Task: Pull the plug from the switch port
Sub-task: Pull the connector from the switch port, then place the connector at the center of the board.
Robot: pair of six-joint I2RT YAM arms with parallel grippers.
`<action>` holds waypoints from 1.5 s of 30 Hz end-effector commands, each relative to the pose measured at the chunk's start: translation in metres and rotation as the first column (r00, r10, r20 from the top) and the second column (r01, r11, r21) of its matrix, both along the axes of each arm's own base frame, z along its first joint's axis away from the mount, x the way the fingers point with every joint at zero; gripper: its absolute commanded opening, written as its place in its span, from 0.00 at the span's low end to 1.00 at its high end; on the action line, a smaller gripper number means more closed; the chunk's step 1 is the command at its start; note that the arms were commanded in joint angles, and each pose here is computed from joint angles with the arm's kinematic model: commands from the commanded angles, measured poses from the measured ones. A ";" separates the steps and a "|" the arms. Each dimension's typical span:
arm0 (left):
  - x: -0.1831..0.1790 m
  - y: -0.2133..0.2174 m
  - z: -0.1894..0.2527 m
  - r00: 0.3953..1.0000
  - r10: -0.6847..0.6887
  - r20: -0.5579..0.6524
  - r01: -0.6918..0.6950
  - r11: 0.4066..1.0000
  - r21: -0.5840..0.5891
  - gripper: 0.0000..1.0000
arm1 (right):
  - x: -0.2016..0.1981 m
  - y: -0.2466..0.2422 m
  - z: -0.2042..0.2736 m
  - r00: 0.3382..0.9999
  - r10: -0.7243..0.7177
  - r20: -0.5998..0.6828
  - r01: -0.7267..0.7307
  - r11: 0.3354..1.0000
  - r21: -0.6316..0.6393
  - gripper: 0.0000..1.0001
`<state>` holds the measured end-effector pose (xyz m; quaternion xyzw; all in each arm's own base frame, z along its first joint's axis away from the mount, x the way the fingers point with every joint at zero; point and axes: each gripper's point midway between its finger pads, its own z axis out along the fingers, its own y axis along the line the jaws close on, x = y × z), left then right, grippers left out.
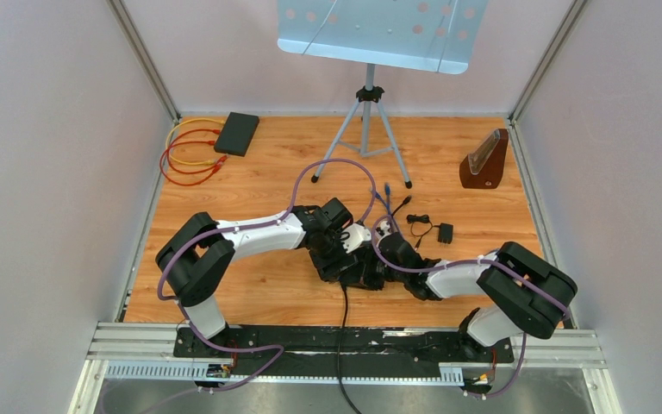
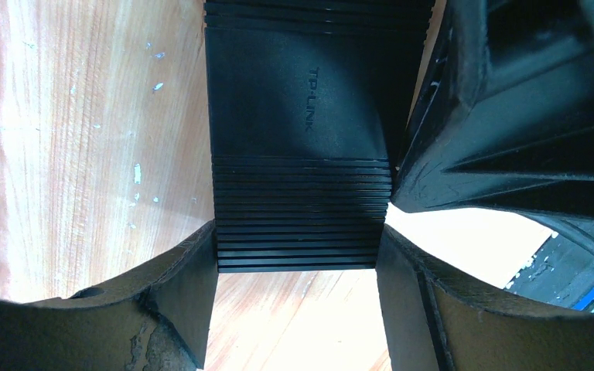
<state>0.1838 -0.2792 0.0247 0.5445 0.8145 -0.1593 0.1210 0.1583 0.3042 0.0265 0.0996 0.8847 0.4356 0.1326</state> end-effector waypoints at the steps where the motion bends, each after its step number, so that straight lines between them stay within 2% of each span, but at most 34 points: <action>1: -0.003 -0.019 0.009 0.999 -0.036 -0.002 0.036 0.997 -0.072 0.64 | -0.007 -0.002 -0.004 0.980 0.181 0.083 -0.172 0.979 -0.109 0.00; 4: -0.002 -0.018 0.008 1.000 -0.029 0.001 0.029 0.998 -0.063 0.64 | -0.017 -0.004 -0.007 0.957 0.275 0.088 -0.262 0.955 -0.135 0.00; 9: 0.000 -0.018 0.007 1.000 -0.022 0.006 0.022 0.998 -0.055 0.63 | -0.026 -0.009 -0.014 0.942 0.330 0.060 -0.317 0.935 -0.161 0.00; 17: 0.002 -0.016 0.008 1.000 -0.006 0.024 0.007 0.998 -0.057 0.63 | -0.025 -0.013 0.005 0.951 0.279 0.129 -0.268 0.958 -0.100 0.00; 19: 0.003 -0.016 0.009 1.000 -0.001 0.028 0.003 0.998 -0.056 0.62 | -0.027 -0.014 0.010 0.955 0.267 0.129 -0.262 0.963 -0.058 0.00; 22: 0.005 -0.015 0.007 0.999 0.008 0.033 -0.006 0.999 -0.048 0.62 | -0.035 -0.014 0.025 0.964 0.242 0.109 -0.252 0.962 0.100 0.00; 24: 0.006 -0.016 0.007 0.999 0.011 0.036 -0.009 0.999 -0.046 0.61 | -0.033 -0.017 0.030 0.980 0.185 0.067 -0.194 0.965 0.178 0.00; 26: 0.007 -0.015 0.006 0.999 0.014 0.037 -0.012 0.999 -0.040 0.61 | -0.026 -0.019 0.023 0.987 0.154 0.042 -0.158 0.978 0.136 0.00; 28: 0.007 -0.014 0.005 0.999 0.017 0.038 -0.016 0.999 -0.034 0.61 | -0.024 -0.026 0.007 0.988 0.154 0.013 -0.154 0.987 0.032 0.00; 32: 0.007 -0.015 0.006 0.999 0.014 0.036 -0.013 0.999 -0.040 0.61 | -0.023 -0.026 0.011 0.989 0.148 0.025 -0.149 0.988 0.040 0.00; 33: 0.006 -0.015 0.007 0.999 0.013 0.038 -0.012 0.999 -0.042 0.63 | -0.022 -0.026 0.013 0.989 0.144 0.031 -0.146 0.988 0.042 0.02; 36: 0.005 -0.015 0.009 0.999 0.010 0.038 -0.007 0.998 -0.055 0.75 | -0.012 -0.033 0.012 0.990 0.129 0.060 -0.126 0.991 -0.054 0.27; 38: 0.006 -0.017 0.012 0.998 0.029 0.051 -0.025 0.997 -0.076 0.81 | -0.005 -0.039 0.020 0.987 0.124 0.100 -0.113 0.988 -0.109 0.37; 39: 0.009 -0.020 0.015 0.997 0.039 0.064 -0.032 0.994 -0.100 0.92 | -0.004 -0.043 0.024 0.987 0.113 0.115 -0.099 0.988 -0.120 0.44; 40: 0.008 -0.020 0.018 0.996 0.063 0.067 -0.055 0.992 -0.116 0.96 | -0.004 -0.047 0.028 0.987 0.100 0.125 -0.084 0.988 -0.126 0.51; 41: 0.012 -0.024 0.023 0.993 0.079 0.084 -0.066 0.987 -0.144 0.99 | -0.006 -0.052 0.029 0.989 0.086 0.122 -0.069 0.989 -0.134 0.53; 45: 0.024 -0.028 0.043 0.974 0.183 0.135 -0.152 0.965 -0.216 1.00 | -0.025 -0.066 0.029 0.996 0.059 0.067 -0.050 0.990 -0.134 0.54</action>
